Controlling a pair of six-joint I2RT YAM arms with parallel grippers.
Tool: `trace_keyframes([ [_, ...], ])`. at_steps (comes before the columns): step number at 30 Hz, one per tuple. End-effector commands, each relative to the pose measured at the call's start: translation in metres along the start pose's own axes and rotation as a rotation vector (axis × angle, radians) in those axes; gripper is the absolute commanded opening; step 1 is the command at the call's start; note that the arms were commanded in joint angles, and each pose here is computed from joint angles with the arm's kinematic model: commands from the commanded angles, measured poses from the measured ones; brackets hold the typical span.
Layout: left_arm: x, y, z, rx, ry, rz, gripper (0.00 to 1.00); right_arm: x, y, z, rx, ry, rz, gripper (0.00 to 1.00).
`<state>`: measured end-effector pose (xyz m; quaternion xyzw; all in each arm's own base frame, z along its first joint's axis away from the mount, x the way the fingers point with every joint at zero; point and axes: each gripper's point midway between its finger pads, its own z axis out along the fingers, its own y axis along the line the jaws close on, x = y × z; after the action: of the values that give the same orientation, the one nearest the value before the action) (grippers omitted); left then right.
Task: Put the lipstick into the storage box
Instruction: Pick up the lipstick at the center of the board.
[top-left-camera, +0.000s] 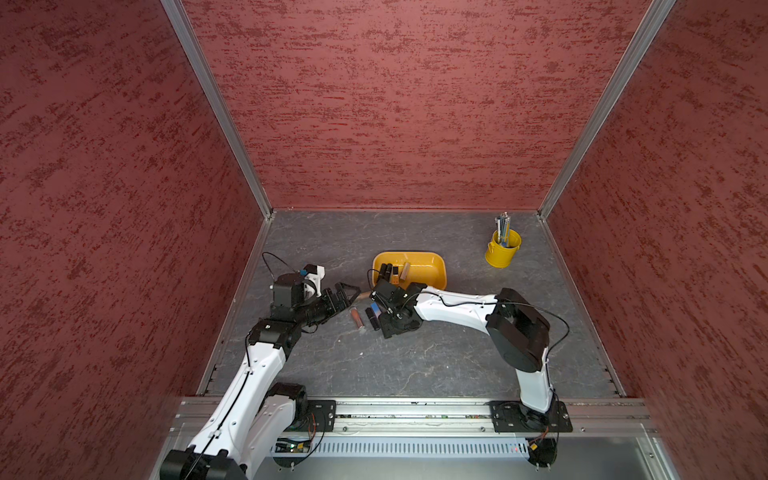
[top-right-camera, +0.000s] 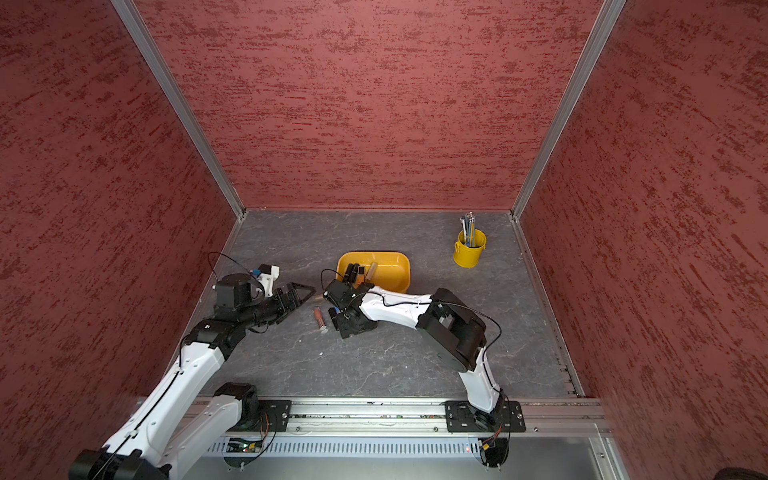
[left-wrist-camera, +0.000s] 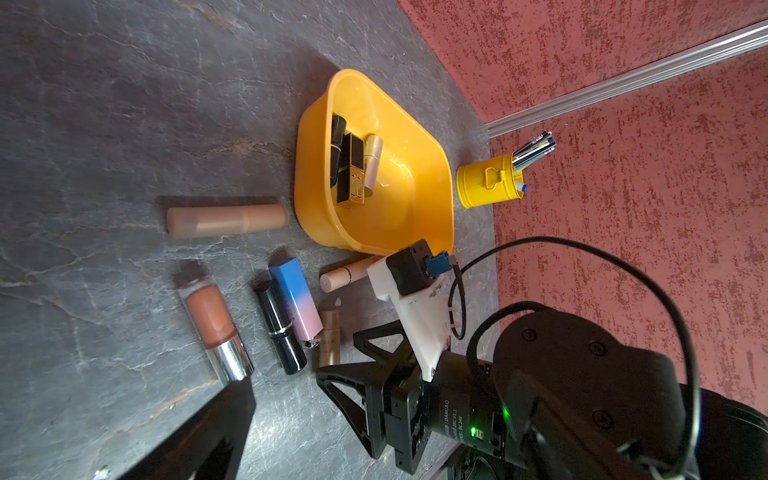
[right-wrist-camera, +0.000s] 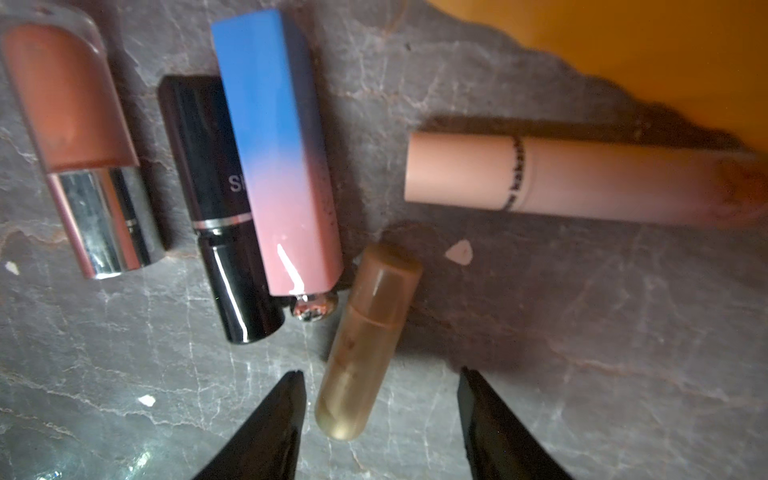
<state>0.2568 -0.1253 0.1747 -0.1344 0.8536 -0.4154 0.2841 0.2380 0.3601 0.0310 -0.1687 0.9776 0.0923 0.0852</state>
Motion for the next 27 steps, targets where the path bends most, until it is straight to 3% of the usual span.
trace_keyframes([
  [1, -0.005, 0.001, -0.001, 0.003, -0.018, 0.004, 1.0, -0.004, 0.0, 0.0, 0.027, -0.01, -0.011, 0.6],
  [18, -0.006, 0.004, 0.003, 0.005, -0.016, -0.008, 1.0, 0.003, -0.016, 0.009, 0.104, 0.006, -0.032, 0.41],
  [27, -0.007, 0.003, 0.006, 0.02, -0.01, -0.031, 1.0, 0.003, -0.019, 0.002, 0.102, -0.02, -0.037, 0.23],
])
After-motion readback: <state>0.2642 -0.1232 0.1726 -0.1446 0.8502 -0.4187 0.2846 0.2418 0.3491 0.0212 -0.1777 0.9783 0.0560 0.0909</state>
